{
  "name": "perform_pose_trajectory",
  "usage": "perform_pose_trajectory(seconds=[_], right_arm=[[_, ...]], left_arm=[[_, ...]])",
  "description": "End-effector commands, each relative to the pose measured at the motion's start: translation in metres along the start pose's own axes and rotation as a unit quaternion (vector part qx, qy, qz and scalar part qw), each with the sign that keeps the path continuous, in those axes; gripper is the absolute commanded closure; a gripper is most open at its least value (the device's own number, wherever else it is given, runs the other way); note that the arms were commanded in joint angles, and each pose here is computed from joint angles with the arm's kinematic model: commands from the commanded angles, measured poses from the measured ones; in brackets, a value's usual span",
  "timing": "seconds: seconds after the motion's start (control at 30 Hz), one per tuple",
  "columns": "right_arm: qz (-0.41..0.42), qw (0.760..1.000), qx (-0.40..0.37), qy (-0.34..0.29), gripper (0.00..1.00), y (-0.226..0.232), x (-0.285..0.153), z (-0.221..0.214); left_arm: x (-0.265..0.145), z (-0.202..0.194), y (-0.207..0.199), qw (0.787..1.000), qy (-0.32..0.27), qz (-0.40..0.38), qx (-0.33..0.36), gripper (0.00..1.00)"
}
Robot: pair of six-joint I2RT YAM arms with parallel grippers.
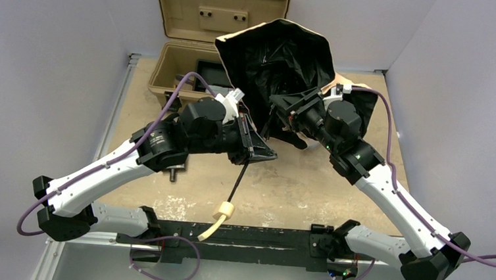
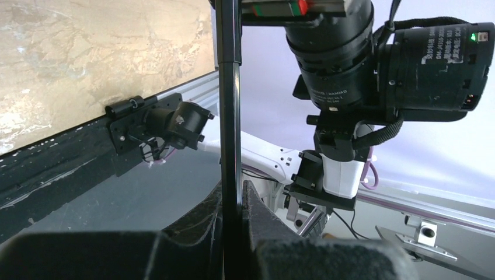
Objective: Open the umbrella
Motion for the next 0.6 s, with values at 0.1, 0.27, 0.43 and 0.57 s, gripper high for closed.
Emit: perform_pose_trajectory(seconds=[0.1,0.27,0.43,0.57], right_arm=[[0.046,0.997,0.001,-0.056,0.71,0.031,-0.002,0.022],[0.050,0.995,0.017,-0.081,0.77,0.038,-0.007,0.031],[0.048,0.993,0.036,-0.106,0.83,0.041,-0.007,0.039],[0.058,0.985,0.058,-0.154,0.83,0.052,-0.011,0.057]], left_arm=[[-0.020,-0.005,-0.050,0.994,0.008,-0.111,0.019,1.00],[-0.022,-0.004,-0.052,0.993,0.003,-0.116,0.013,1.00],[-0.021,-0.008,-0.054,0.992,0.017,-0.123,0.010,1.00],[-0.022,-0.016,-0.057,0.992,0.039,-0.119,0.012,1.00]])
Point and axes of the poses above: each gripper's point midway between its finger pads, its own x axis out along the fingers, its own y axis along the line the jaws close on, z = x × y, the point moved 6 cm from there along -x, back along the fingers, and after that the axes turned 14 degrees about -x, right-handed, at the moved point
